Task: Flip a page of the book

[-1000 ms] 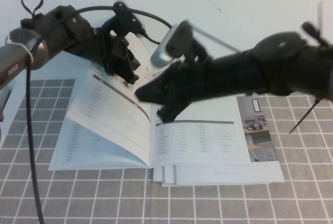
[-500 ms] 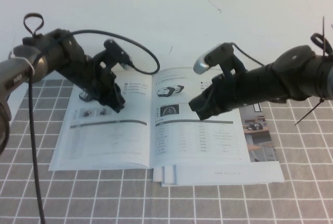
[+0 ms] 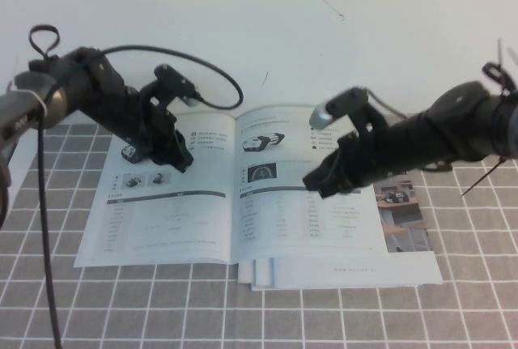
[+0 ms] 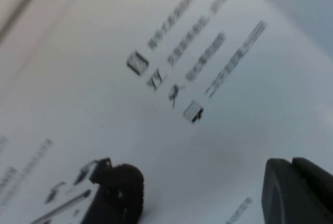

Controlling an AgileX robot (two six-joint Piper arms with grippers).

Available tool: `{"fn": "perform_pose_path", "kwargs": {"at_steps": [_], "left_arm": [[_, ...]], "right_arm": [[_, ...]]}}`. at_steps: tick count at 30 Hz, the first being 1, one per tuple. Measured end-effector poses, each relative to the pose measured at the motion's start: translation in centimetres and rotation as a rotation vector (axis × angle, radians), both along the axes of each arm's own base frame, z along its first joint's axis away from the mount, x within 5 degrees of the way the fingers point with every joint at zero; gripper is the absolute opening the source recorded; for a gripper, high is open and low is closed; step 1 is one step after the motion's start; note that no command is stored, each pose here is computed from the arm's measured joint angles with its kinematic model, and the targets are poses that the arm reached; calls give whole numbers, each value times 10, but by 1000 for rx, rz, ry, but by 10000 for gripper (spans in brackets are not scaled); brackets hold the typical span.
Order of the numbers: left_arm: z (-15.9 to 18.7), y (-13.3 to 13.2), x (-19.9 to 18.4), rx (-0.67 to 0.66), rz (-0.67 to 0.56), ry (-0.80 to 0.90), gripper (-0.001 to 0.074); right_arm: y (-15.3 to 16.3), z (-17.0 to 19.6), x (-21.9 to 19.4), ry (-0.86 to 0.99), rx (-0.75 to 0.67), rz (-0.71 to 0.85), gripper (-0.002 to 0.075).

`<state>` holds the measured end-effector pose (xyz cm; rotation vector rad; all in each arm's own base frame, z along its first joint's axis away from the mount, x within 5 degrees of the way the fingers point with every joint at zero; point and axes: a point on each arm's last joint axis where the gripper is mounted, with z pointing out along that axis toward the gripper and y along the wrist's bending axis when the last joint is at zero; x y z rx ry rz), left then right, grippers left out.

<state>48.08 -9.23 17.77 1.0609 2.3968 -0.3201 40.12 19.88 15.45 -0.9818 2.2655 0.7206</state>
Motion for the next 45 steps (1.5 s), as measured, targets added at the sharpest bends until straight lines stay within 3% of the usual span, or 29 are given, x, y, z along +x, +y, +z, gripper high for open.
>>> {"fn": "perform_pose_path", "kwargs": {"at_steps": [6, 10, 14, 18, 22, 26, 34, 39, 45], "left_arm": [[93, -2, -23, -84, 7, -144, -4], [165, 0, -60, -133, -2, -224, -4], [228, 2, -105, -180, -22, -305, -4], [265, 2, -145, -250, -52, -354, -4], [282, 2, -190, -319, -79, -355, -4], [279, 8, -236, -328, -79, -349, -4], [248, 19, -335, -407, -21, -380, -4], [207, 27, -387, -454, 51, -410, -4], [153, 40, -421, -570, 250, -468, -4]], "right_arm": [[-14, 100, -16, -195, 85, -6, -1], [-50, 183, -46, -297, 154, -42, -1], [-99, 245, -85, -417, 117, -123, -1], [-141, 292, -134, -506, 62, -261, -1], [-153, 324, -197, -623, 43, -285, -1], [-151, 328, -252, -687, 54, -267, -1], [-152, 274, -339, -764, 127, -347, -1], [-155, 217, -362, -766, 132, -401, -1], [-159, 164, -366, -727, 54, -421, -1]]}}
